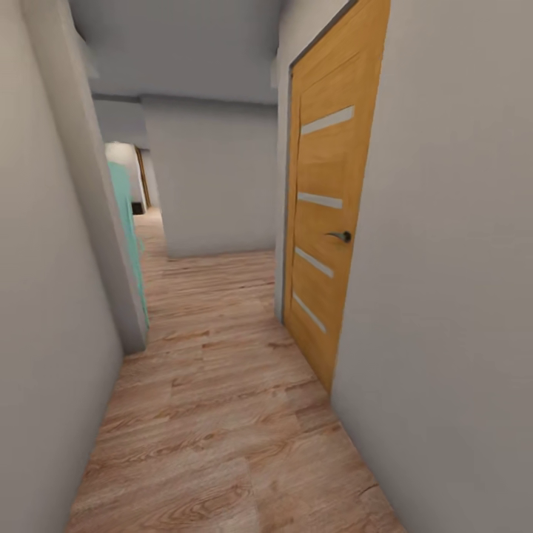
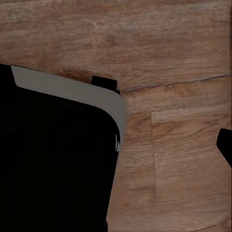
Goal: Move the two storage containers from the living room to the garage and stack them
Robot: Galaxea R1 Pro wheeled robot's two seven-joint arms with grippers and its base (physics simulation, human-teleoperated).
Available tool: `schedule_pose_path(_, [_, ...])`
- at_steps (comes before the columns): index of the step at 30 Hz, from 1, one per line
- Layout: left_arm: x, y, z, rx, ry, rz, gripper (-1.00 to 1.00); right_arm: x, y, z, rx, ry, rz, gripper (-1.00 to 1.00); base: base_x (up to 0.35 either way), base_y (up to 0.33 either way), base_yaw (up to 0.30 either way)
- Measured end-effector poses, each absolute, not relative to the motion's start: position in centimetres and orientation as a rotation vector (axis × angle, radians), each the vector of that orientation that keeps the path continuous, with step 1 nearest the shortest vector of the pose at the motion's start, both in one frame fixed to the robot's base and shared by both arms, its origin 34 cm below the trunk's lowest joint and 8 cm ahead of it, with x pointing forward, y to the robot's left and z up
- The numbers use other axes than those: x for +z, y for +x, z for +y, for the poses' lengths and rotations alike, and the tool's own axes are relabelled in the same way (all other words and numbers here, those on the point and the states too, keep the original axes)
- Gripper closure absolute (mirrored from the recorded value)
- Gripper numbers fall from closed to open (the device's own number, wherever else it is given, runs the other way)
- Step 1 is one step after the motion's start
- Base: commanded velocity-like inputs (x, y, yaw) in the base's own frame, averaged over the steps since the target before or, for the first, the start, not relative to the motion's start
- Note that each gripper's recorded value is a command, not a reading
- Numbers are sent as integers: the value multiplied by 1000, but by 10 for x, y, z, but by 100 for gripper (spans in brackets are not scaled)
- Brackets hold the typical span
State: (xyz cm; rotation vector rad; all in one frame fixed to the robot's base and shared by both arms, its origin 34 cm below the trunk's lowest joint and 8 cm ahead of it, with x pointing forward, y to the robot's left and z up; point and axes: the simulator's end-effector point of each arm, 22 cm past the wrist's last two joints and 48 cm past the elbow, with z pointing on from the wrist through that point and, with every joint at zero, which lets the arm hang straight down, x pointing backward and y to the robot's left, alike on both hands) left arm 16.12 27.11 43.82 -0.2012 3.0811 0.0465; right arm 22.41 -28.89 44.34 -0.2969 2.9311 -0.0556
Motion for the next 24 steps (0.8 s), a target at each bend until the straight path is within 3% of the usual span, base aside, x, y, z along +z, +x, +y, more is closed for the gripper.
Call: schedule_pose_path(24, [438,162,272,49,-206,3079,-100,443,224,-289,-56,-296,2931,-100,314,-87,267])
